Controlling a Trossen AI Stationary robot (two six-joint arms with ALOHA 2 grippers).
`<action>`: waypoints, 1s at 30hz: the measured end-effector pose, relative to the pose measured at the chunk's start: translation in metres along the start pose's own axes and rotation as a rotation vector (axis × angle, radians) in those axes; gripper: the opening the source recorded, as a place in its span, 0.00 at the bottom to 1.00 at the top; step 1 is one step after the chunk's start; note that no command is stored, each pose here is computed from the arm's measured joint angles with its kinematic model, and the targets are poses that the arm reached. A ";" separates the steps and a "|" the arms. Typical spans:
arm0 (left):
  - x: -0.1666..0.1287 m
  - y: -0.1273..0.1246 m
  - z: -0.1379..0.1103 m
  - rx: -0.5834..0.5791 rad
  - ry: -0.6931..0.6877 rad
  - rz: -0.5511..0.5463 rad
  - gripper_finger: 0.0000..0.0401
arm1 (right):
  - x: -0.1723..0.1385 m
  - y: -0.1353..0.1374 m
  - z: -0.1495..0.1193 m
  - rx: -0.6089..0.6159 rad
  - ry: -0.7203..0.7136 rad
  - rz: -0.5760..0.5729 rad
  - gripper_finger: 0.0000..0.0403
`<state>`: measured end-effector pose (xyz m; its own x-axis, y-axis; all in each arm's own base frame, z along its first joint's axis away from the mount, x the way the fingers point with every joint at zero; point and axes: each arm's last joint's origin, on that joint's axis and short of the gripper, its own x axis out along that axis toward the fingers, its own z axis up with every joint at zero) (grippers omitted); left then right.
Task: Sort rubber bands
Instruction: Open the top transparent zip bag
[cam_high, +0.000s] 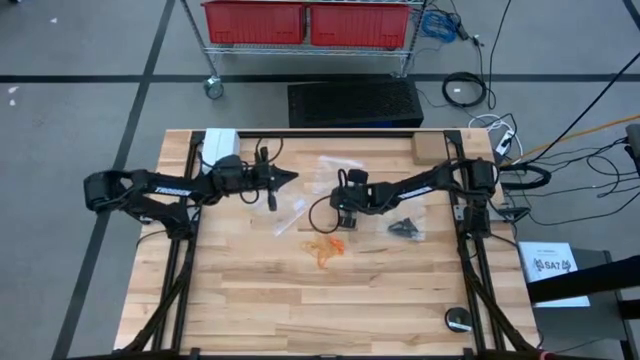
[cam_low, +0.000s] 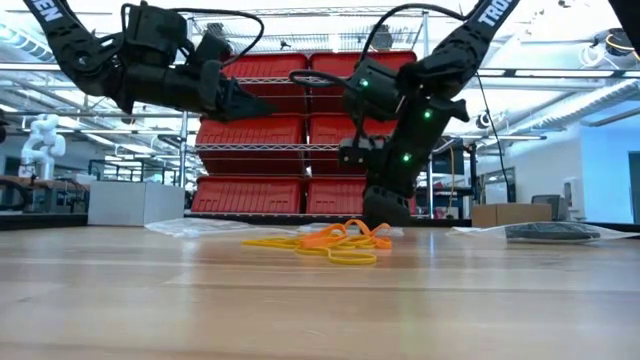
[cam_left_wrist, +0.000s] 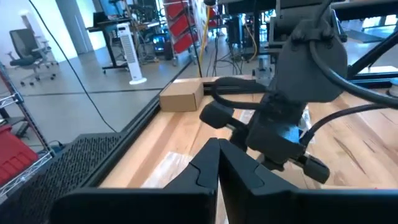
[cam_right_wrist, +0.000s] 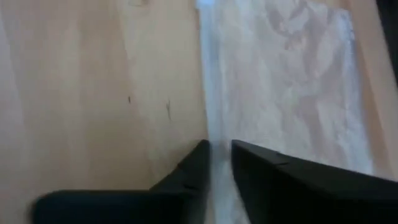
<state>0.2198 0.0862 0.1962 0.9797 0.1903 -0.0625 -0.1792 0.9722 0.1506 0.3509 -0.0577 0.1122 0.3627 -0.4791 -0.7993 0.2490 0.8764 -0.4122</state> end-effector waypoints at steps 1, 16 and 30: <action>0.000 0.000 0.000 0.000 0.000 0.000 0.04 | 0.001 -0.001 0.000 -0.001 -0.001 0.014 0.06; 0.001 -0.009 0.000 -0.002 0.009 -0.067 0.05 | -0.089 -0.009 0.046 0.024 -0.010 0.131 0.00; 0.004 -0.031 0.006 0.007 -0.037 -0.221 0.34 | -0.195 -0.023 0.046 0.110 -0.221 0.195 0.00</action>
<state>0.2293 0.0558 0.1973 0.9978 -0.0330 -0.0581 0.0411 0.9887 0.1442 0.3152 0.0135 0.2977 0.5966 -0.3118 -0.7395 0.2467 0.9481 -0.2008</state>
